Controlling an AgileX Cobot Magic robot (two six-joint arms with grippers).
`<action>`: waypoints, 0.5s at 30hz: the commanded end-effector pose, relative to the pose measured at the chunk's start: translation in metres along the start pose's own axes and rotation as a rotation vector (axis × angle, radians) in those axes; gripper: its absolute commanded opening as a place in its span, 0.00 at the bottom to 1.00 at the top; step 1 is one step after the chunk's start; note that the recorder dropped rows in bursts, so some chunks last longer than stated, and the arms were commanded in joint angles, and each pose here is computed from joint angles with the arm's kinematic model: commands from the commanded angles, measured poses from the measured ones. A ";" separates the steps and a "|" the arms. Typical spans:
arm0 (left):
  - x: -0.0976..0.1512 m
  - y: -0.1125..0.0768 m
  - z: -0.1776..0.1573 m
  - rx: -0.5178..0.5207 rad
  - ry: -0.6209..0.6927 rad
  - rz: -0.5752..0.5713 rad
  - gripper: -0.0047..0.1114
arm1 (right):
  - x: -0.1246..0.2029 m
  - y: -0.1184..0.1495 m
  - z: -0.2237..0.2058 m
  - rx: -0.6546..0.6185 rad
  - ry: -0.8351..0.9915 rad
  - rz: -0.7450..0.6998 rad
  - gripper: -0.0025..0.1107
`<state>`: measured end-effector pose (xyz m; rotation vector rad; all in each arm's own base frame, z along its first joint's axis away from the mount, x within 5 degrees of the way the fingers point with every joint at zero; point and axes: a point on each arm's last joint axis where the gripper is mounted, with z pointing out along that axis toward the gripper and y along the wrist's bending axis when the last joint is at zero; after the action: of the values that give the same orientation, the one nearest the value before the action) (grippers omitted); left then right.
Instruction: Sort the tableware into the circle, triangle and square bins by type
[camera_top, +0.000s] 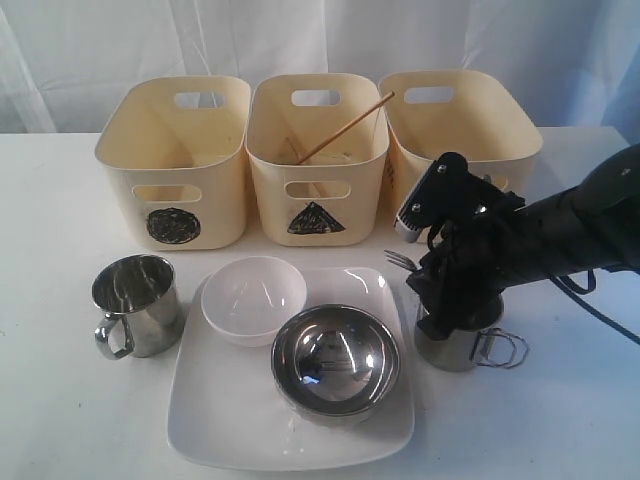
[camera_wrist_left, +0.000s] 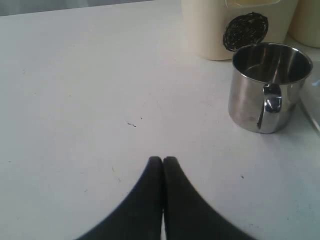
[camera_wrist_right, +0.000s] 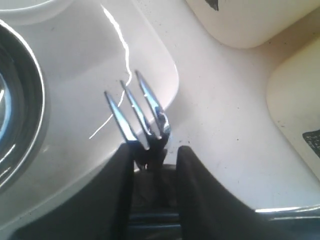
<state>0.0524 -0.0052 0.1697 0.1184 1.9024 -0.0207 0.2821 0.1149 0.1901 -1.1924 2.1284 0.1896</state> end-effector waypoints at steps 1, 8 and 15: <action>0.001 0.000 0.000 -0.001 -0.004 -0.008 0.04 | 0.000 0.001 0.000 -0.006 -0.001 -0.005 0.16; 0.001 0.000 0.000 -0.001 -0.004 -0.008 0.04 | -0.002 0.001 -0.004 0.004 -0.013 -0.002 0.02; 0.001 0.000 0.000 -0.001 -0.004 -0.008 0.04 | -0.009 0.000 -0.016 0.027 -0.049 0.013 0.02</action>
<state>0.0524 -0.0052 0.1697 0.1184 1.9024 -0.0207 0.2794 0.1140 0.2016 -1.1732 2.0977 0.1821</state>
